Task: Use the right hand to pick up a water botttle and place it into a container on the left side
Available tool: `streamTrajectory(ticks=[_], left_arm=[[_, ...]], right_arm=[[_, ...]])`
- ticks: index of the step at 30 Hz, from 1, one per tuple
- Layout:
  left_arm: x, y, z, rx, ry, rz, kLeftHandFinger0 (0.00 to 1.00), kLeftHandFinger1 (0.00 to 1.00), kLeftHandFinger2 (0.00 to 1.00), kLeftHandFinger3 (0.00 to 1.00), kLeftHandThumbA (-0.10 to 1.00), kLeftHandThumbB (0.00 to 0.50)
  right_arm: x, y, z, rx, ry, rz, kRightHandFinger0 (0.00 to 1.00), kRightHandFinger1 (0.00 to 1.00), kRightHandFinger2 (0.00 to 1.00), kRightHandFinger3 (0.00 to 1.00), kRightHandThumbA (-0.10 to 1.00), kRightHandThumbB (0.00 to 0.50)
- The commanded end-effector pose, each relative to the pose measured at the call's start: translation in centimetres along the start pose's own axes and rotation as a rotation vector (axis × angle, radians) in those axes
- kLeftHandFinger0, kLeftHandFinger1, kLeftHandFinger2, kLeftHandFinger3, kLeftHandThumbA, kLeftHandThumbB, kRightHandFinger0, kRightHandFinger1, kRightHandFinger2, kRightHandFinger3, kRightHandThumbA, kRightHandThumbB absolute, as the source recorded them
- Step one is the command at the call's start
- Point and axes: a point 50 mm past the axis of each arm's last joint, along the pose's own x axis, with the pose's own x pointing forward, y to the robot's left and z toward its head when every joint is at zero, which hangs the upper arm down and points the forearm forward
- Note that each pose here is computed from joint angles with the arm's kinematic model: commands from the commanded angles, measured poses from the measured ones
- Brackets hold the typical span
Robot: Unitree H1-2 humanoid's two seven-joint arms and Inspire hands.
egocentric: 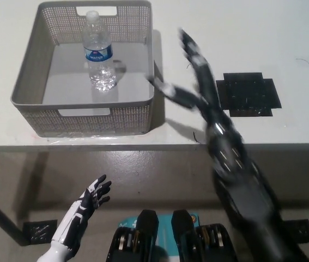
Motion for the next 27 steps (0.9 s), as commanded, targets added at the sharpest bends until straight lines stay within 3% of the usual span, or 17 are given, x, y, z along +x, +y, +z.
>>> streamTrajectory(ticks=[1, 4, 8, 11, 15, 27], left_arm=[[0.1, 0.7, 1.1, 0.03, -0.054, -0.011, 1.0, 1.0, 1.0, 1.0, 1.0, 0.201], [-0.2, 0.3, 0.7, 0.009, -0.05, -0.015, 1.0, 1.0, 1.0, 1.0, 1.0, 0.194], [-0.3, 0.5, 0.7, 0.009, -0.042, -0.006, 1.0, 1.0, 1.0, 1.0, 1.0, 0.2], [-0.3, 0.5, 0.9, 0.008, -0.041, -0.005, 1.0, 1.0, 1.0, 1.0, 1.0, 0.213], [-0.3, 0.5, 0.7, 0.009, -0.049, 0.001, 1.0, 1.0, 1.0, 1.0, 1.0, 0.203], [0.0, 0.3, 0.4, 0.005, -0.045, 0.004, 1.0, 1.0, 1.0, 1.0, 1.0, 0.207]], right_arm=[[-12.1, -8.0, 5.2, 0.142, -0.31, -0.107, 1.0, 1.0, 1.0, 1.0, 1.0, 0.311], [-14.8, -7.7, 2.6, 0.131, -0.215, -0.109, 1.0, 1.0, 1.0, 1.0, 1.0, 0.311], [-17.3, -7.5, -0.5, 0.157, -0.125, -0.099, 1.0, 1.0, 1.0, 1.0, 1.0, 0.207], [-18.8, -7.6, -2.0, 0.146, -0.078, -0.102, 1.0, 1.0, 1.0, 1.0, 1.0, 0.186], [-21.1, -8.0, -3.8, 0.114, 0.012, -0.113, 1.0, 1.0, 1.0, 1.0, 1.0, 0.287], [-22.9, -9.0, -5.4, 0.12, 0.098, -0.089, 1.0, 1.0, 1.0, 1.0, 1.0, 0.357]])
